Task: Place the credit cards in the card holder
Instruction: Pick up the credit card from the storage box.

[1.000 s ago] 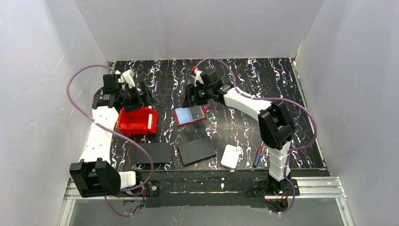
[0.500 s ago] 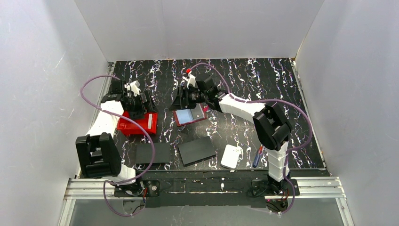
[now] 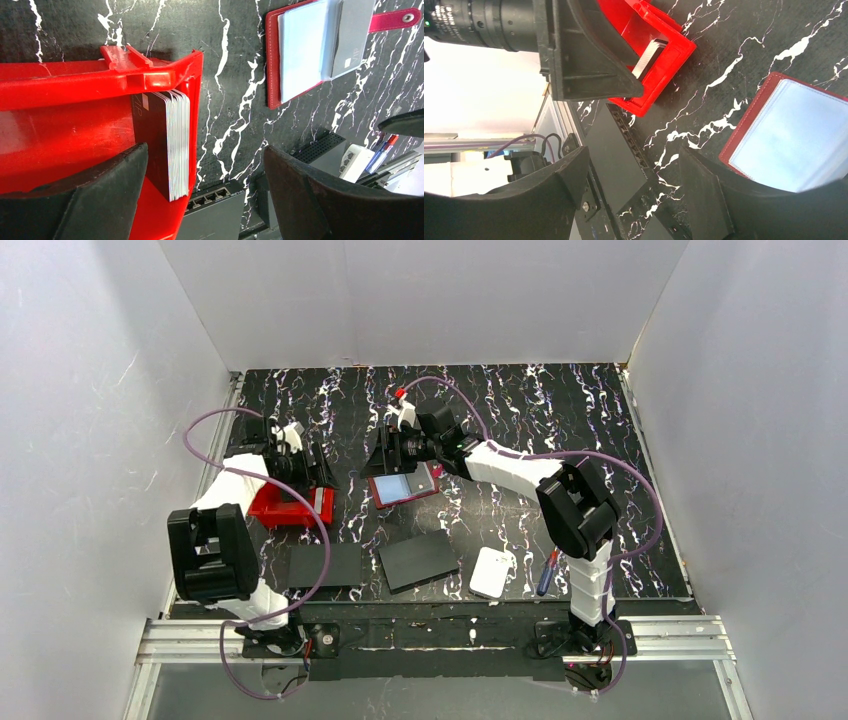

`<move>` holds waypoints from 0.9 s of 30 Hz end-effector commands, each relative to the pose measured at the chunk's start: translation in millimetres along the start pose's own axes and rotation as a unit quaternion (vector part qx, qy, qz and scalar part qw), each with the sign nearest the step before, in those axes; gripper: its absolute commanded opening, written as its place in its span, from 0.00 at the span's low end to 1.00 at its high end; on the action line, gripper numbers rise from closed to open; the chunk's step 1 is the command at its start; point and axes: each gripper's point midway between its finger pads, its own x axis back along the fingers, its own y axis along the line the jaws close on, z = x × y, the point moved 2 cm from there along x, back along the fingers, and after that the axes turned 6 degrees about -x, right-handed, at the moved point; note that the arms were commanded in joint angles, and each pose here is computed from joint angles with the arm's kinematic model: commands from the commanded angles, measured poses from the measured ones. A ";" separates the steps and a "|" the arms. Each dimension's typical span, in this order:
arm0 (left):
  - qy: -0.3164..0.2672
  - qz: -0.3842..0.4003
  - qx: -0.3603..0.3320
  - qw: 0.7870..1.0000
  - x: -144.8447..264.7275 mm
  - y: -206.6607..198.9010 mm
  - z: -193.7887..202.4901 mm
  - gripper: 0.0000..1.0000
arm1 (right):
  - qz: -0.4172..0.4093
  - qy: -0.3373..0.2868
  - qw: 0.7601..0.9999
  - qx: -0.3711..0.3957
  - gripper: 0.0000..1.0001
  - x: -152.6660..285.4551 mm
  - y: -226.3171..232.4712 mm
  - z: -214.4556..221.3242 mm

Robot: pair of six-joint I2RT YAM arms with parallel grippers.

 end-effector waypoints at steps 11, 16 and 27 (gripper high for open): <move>0.045 0.034 0.020 0.998 -19.9 1.3 15.0 0.83 | -0.015 -0.001 1.000 0.015 0.73 0.8 3.3 1.3; 0.031 0.038 0.017 0.999 -14.0 -3.0 13.1 0.76 | -0.016 0.000 1.000 0.015 0.73 0.7 3.0 1.6; 0.005 0.039 0.006 0.999 -3.7 -8.6 11.5 0.59 | -0.015 0.008 1.000 0.008 0.72 -2.8 -1.0 5.4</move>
